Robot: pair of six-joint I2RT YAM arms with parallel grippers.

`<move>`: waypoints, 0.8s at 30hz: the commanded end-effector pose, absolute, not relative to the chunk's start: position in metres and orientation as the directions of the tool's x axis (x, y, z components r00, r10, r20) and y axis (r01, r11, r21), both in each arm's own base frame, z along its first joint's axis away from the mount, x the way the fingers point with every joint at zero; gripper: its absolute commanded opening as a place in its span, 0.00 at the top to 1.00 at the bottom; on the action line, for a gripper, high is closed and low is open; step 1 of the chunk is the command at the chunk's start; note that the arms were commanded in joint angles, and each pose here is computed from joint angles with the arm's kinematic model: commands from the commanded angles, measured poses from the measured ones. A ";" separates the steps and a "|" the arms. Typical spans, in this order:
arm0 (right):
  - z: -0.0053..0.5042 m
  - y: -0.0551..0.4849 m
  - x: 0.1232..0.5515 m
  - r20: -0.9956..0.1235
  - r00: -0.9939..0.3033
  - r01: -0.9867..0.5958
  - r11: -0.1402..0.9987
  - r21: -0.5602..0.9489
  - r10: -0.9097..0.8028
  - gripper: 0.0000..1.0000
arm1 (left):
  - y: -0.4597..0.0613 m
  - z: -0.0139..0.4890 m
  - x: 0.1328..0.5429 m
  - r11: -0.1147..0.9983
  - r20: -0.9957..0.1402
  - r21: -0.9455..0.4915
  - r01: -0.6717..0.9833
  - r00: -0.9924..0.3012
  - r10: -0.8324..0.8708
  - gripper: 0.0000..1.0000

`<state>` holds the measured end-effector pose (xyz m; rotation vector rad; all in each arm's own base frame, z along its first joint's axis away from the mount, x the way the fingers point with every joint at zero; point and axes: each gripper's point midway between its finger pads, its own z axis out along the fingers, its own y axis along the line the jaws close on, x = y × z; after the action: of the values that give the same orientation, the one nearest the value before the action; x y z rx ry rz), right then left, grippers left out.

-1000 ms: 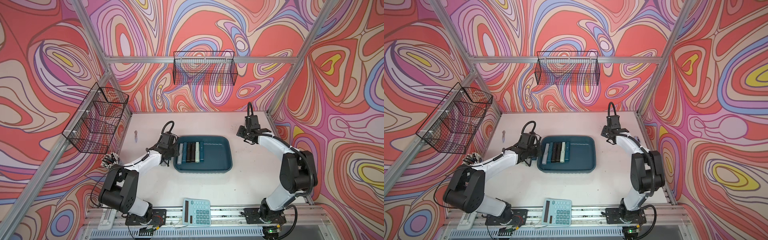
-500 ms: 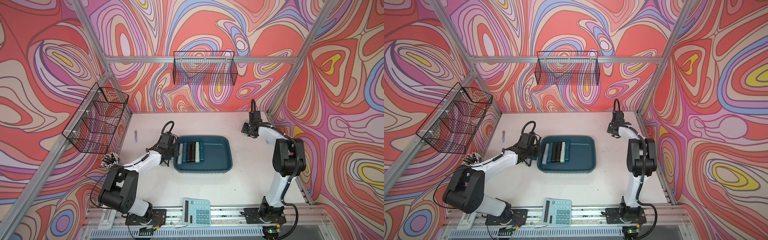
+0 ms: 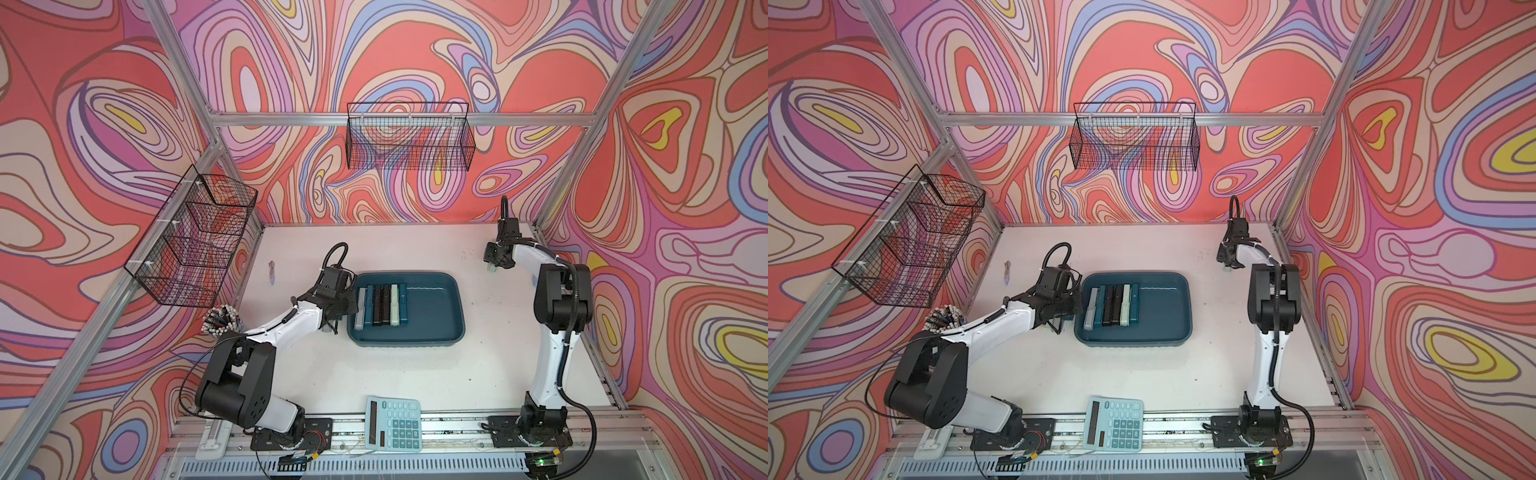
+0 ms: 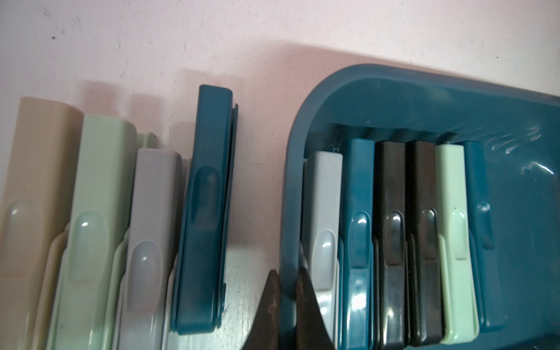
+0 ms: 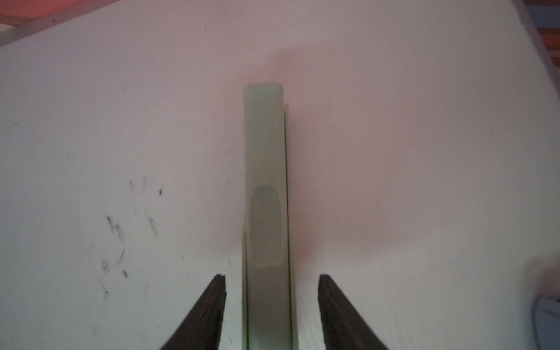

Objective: Put the pruning pliers into the storage box
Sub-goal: Pick up the pruning pliers from the center of the board.

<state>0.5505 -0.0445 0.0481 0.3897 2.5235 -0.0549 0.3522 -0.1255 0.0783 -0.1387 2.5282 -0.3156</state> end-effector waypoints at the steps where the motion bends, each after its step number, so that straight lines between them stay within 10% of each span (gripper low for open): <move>1: 0.042 -0.048 0.552 -0.542 -0.805 0.279 0.960 0.015 0.242 0.50 | -0.121 0.080 0.343 0.972 -0.521 -0.231 -0.037 -0.839 -0.156 0.95; 24: 0.067 -0.042 0.548 -0.596 -0.752 0.276 0.955 0.104 0.282 0.76 | -0.122 0.077 0.347 0.970 -0.519 -0.237 -0.047 -0.838 -0.168 0.95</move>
<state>0.5462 -0.0435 0.0319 0.3940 2.5398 -0.0211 0.3507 -0.1244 0.0782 -0.1419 2.5374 -0.3080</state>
